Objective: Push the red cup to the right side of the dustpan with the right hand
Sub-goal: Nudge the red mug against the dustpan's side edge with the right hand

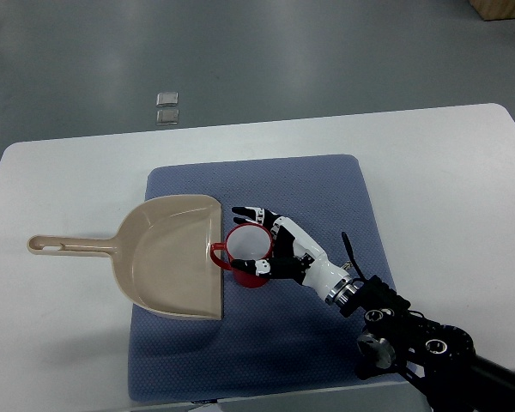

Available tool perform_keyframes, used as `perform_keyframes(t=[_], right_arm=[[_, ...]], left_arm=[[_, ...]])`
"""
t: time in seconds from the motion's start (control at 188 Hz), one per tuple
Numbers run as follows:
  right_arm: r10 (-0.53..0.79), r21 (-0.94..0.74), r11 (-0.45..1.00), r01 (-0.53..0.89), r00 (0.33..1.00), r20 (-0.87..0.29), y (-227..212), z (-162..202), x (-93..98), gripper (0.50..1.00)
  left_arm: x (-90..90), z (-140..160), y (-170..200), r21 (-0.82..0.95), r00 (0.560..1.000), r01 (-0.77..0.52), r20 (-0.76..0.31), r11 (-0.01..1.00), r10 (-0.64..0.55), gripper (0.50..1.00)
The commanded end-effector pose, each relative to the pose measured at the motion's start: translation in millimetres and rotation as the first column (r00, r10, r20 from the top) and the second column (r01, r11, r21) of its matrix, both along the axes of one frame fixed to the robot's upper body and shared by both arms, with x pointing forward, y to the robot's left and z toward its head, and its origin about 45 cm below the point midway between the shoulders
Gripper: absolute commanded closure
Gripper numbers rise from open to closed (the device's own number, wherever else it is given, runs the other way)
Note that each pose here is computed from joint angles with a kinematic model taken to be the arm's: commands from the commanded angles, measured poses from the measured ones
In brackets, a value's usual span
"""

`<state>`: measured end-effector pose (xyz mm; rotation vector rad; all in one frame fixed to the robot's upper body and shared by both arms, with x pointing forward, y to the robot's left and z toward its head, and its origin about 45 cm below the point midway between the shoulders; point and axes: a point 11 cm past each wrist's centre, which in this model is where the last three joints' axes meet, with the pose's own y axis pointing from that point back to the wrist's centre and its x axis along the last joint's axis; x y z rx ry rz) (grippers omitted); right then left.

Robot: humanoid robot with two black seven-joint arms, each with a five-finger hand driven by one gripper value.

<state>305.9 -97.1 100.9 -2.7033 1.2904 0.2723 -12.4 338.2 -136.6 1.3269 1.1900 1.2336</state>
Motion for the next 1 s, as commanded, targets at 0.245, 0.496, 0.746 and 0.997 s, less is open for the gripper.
perform_keyframes(t=[0.245,0.496,0.746,0.997], right_arm=[[0.002,0.000,1.000,-0.002,1.000,-0.009,0.5,-2.9,-3.6,0.572],[0.009,0.003,1.000,-0.009,1.000,-0.011,1.6,-2.8,-4.5,0.572],[0.052,0.010,0.999,-0.052,0.999,0.000,12.5,1.9,-10.0,0.572],[0.054,0.014,0.998,-0.055,0.999,0.002,13.3,3.2,-9.7,0.572]], left_arm=[[0.0,0.0,0.0,0.000,1.000,0.000,0.000,1.000,0.000,0.500],[0.0,0.0,0.0,0.000,1.000,0.000,0.000,1.000,0.000,0.500],[0.0,0.0,0.0,0.000,1.000,0.000,0.000,1.000,0.000,0.500],[0.0,0.0,0.0,0.000,1.000,0.000,0.000,1.000,0.000,0.500]])
